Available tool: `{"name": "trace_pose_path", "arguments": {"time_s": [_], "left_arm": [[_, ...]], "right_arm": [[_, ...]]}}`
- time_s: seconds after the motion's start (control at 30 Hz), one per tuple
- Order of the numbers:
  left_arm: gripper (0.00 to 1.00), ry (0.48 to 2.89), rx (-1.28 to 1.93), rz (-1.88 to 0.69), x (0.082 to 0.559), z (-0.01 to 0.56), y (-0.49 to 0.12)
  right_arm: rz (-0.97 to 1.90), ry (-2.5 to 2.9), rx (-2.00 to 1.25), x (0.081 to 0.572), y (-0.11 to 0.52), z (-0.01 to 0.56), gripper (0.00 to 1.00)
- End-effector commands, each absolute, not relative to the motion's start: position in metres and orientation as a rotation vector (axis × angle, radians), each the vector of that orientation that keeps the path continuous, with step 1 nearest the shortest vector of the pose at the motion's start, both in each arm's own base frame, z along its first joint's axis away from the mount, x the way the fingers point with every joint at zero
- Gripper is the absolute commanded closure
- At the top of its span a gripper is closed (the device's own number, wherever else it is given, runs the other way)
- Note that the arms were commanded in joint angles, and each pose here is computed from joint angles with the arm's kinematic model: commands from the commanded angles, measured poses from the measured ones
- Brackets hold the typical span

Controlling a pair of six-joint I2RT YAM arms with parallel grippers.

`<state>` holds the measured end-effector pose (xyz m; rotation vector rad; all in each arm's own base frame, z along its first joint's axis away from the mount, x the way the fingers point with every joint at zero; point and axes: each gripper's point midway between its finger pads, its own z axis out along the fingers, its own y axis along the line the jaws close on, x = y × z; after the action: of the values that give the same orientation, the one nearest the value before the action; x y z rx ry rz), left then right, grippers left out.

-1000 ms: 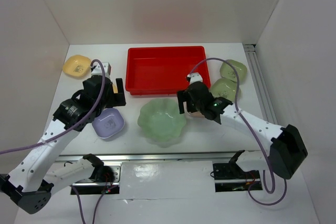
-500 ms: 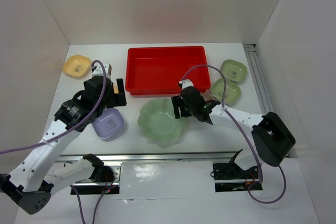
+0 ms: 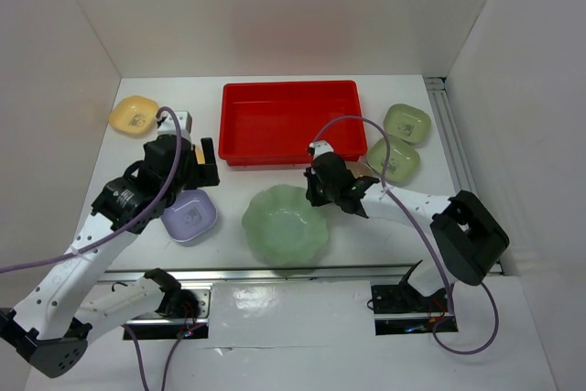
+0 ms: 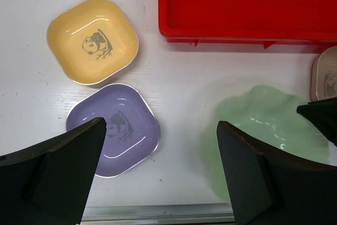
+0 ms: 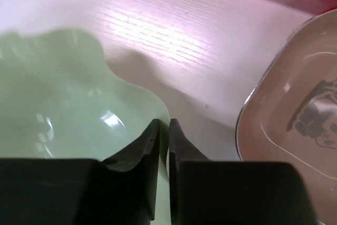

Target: Place the plates into the plastic bin on the countertop

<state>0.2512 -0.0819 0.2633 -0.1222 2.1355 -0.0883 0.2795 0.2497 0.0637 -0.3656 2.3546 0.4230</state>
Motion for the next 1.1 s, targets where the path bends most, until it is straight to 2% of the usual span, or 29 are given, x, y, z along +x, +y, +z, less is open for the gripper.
{"name": "trace_pose_path", "arguments": {"time_s": [0.0, 0.07, 0.23, 0.37, 0.5, 0.7, 0.8, 0.93, 1.03, 1.07], "left_arm": [[0.0, 2.093, -0.133, -0.113, 0.253, 0.271, -0.083], [0.0, 2.093, -0.133, -0.113, 0.253, 0.271, -0.083], [0.0, 2.074, -0.143, -0.115, 0.251, 0.276, -0.08], [0.0, 2.066, -0.145, -0.12, 0.25, 0.278, -0.08], [0.0, 2.071, -0.149, -0.104, 0.25, 0.274, -0.078], [0.0, 2.079, -0.186, -0.093, 0.25, 0.267, -0.075], [0.0, 2.075, -0.212, -0.091, 0.251, 0.265, -0.074], [0.0, 2.102, -0.24, -0.094, 0.25, 0.249, -0.072], [0.0, 2.106, -0.253, -0.105, 0.249, 0.244, -0.072], [0.0, 2.108, -0.248, -0.115, 0.247, 0.242, -0.072]], "right_arm": [[0.422, 2.34, -0.381, 0.28, 0.254, 0.062, 0.92], [0.408, 2.351, -0.365, 0.279, 0.251, 0.06, 1.0], [0.43, 2.37, -0.403, 0.27, 0.257, 0.064, 1.0], [0.521, 2.385, -0.544, 0.242, 0.276, 0.082, 1.0], [0.667, 2.316, -0.616, 0.227, 0.296, 0.125, 1.0], [0.798, 2.147, -0.589, 0.231, 0.309, 0.204, 1.0], [0.74, 2.074, -0.5, 0.263, 0.306, 0.237, 1.0], [0.628, 1.966, -0.273, 0.34, 0.286, 0.282, 1.0], [0.541, 1.944, -0.114, 0.398, 0.266, 0.285, 1.0], [0.537, 1.904, -0.06, 0.416, 0.261, 0.301, 1.0]]}}
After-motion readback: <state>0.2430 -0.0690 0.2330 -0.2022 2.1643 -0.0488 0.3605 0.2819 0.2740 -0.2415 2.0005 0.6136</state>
